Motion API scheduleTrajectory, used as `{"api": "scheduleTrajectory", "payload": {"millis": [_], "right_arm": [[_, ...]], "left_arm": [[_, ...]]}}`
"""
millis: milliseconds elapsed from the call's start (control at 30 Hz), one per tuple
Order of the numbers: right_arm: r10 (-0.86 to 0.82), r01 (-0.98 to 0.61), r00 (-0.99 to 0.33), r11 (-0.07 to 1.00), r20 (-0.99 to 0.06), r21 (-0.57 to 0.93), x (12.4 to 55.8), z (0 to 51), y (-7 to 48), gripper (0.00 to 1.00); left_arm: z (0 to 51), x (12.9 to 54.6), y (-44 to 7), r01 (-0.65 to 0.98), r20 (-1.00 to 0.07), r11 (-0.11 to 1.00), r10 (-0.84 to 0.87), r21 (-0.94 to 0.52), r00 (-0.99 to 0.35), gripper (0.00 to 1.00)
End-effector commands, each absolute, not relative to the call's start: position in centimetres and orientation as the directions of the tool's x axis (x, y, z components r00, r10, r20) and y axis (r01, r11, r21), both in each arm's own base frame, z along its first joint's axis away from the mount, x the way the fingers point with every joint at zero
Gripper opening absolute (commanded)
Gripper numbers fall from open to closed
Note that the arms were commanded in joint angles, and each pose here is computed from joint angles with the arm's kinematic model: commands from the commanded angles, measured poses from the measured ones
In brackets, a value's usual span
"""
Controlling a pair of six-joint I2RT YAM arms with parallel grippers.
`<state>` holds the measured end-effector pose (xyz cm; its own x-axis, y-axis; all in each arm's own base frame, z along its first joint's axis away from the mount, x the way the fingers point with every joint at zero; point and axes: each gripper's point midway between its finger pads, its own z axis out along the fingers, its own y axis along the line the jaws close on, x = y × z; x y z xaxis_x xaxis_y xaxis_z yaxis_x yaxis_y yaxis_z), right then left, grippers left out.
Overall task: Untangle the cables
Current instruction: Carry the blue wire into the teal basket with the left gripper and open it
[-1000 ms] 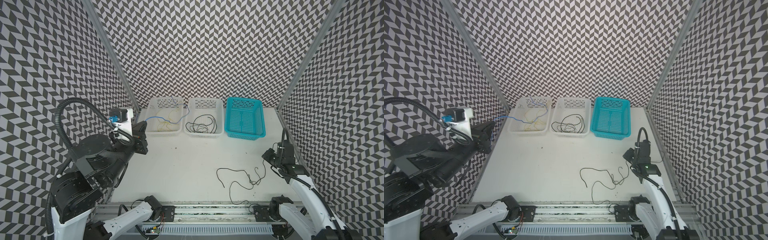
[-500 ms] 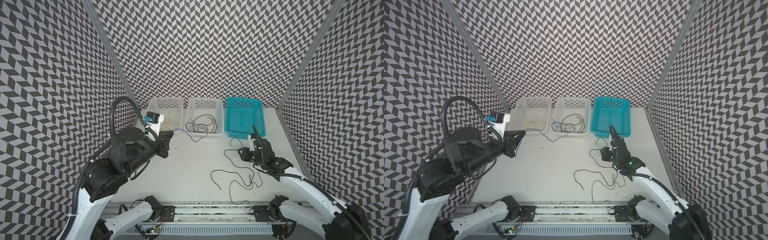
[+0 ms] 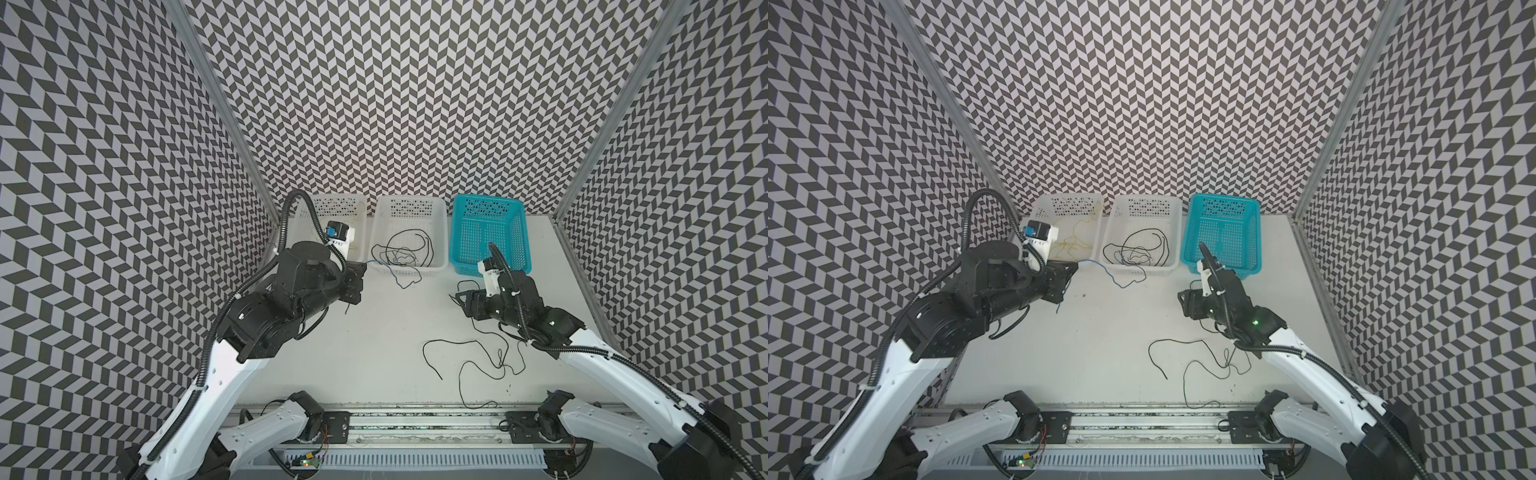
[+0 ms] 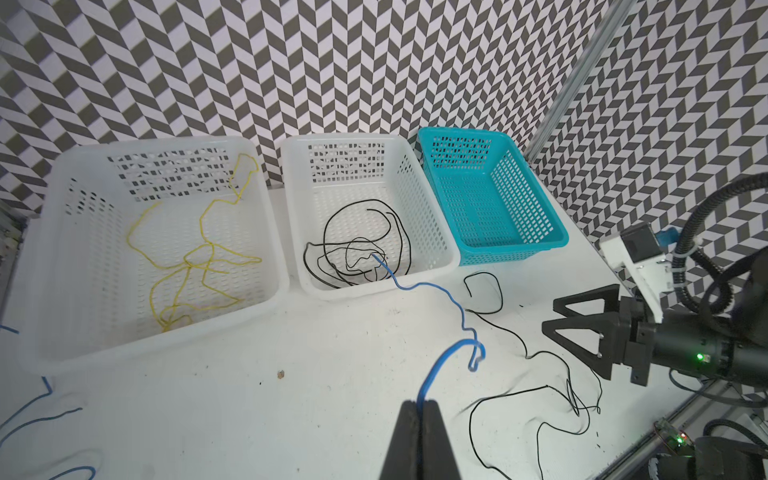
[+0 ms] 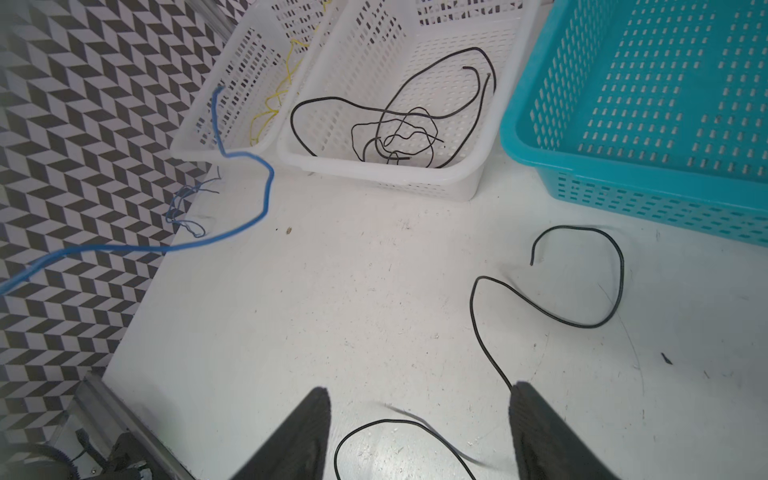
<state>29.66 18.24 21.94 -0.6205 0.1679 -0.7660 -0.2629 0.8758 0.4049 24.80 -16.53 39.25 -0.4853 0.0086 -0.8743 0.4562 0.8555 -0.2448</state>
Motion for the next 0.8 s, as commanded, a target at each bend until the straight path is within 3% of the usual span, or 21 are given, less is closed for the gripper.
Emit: {"api": "scheduleTrajectory", "payload": {"millis": [0,100,133,233,767], "right_arm": [[0.182,-0.238,-0.532,0.905,-0.827,0.352,29.6,25.4,16.3,0.71],[0.217,-0.188,-0.449,0.925,-0.867,0.329,29.3,27.3,14.2,0.76],[0.229,-0.173,-0.424,0.929,-0.876,0.327,29.1,27.7,13.6,0.87],[0.244,-0.135,-0.378,0.940,-0.893,0.314,28.2,28.8,11.8,1.00],[0.256,-0.046,-0.255,0.960,-0.933,0.276,23.5,31.6,6.3,1.00]], "left_arm": [[41.9,26.1,-16.5,0.470,-0.892,0.827,-0.083,-0.310,-0.444,0.00],[42.2,27.6,-17.4,0.484,-0.889,0.809,-0.097,-0.332,-0.447,0.00],[42.2,28.2,-17.9,0.491,-0.889,0.805,-0.094,-0.333,-0.449,0.00],[42.4,29.9,-19.3,0.515,-0.887,0.788,-0.085,-0.339,-0.454,0.00],[41.9,41.1,-30.9,0.648,-0.882,0.674,-0.012,-0.356,-0.472,0.00]]}}
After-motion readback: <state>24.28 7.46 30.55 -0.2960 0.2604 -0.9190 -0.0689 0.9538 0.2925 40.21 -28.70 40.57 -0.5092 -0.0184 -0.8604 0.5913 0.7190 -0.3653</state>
